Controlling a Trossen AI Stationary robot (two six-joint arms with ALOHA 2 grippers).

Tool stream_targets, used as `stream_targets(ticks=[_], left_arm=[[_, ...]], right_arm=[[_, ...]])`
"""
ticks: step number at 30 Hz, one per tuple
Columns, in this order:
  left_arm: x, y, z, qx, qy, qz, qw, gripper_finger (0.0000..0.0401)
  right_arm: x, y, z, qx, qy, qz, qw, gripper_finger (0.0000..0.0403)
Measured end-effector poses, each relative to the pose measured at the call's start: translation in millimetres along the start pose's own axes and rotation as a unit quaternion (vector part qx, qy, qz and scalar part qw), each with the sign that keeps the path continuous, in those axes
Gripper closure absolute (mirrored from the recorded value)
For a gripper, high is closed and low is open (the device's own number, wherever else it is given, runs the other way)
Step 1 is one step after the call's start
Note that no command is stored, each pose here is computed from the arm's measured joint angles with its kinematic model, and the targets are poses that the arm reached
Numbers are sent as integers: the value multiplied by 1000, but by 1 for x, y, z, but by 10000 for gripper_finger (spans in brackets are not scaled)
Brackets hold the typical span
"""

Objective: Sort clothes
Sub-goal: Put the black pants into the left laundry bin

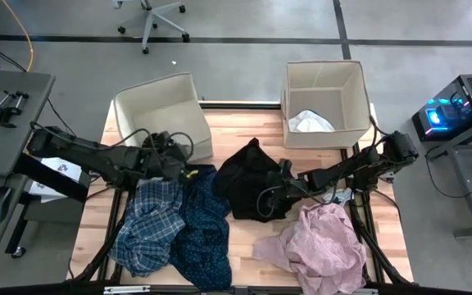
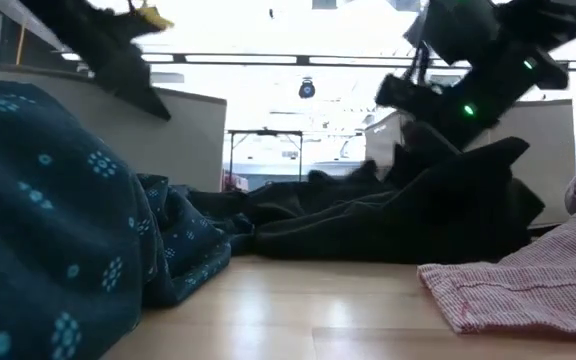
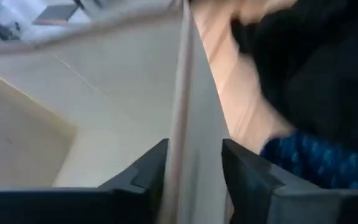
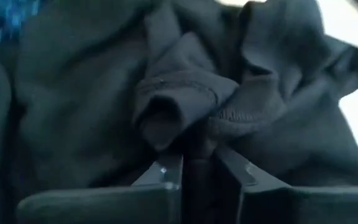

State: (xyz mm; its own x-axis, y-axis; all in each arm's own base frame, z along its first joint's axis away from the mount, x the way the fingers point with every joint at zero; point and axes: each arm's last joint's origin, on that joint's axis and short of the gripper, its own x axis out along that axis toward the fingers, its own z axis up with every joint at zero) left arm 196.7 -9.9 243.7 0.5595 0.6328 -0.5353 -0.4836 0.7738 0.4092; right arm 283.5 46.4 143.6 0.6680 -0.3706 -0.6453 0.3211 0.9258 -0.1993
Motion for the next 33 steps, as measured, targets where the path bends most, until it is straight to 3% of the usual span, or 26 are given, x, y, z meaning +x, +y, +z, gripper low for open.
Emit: stream_targets(ticks=[5,8,12,15,20,25,30,33], left_arm=[[-24,19,40,-29,-80,-10,996,206],[-39,26,60,-28,-138,-57,988,186],[-50,21,76,7,-222,-156,962,178],[-51,8,83,52,-266,-214,938,180],[-32,-23,88,98,-300,-217,923,183],[-1,-52,93,99,-327,-209,916,183],[28,-74,95,95,-349,-247,899,184],[41,-82,91,100,-339,-259,899,184]], right_arm=[[-19,-10,45,-13,-27,-53,998,394],[-41,-16,79,-25,-57,-82,995,393],[-77,-23,117,-47,-104,-93,989,396],[-104,-22,135,-67,-144,-71,985,394],[-125,-14,140,-81,-178,-25,980,393],[-122,-2,135,-109,-182,38,976,392],[-118,5,134,-136,-180,72,972,392],[-117,6,133,-148,-177,87,969,391]])
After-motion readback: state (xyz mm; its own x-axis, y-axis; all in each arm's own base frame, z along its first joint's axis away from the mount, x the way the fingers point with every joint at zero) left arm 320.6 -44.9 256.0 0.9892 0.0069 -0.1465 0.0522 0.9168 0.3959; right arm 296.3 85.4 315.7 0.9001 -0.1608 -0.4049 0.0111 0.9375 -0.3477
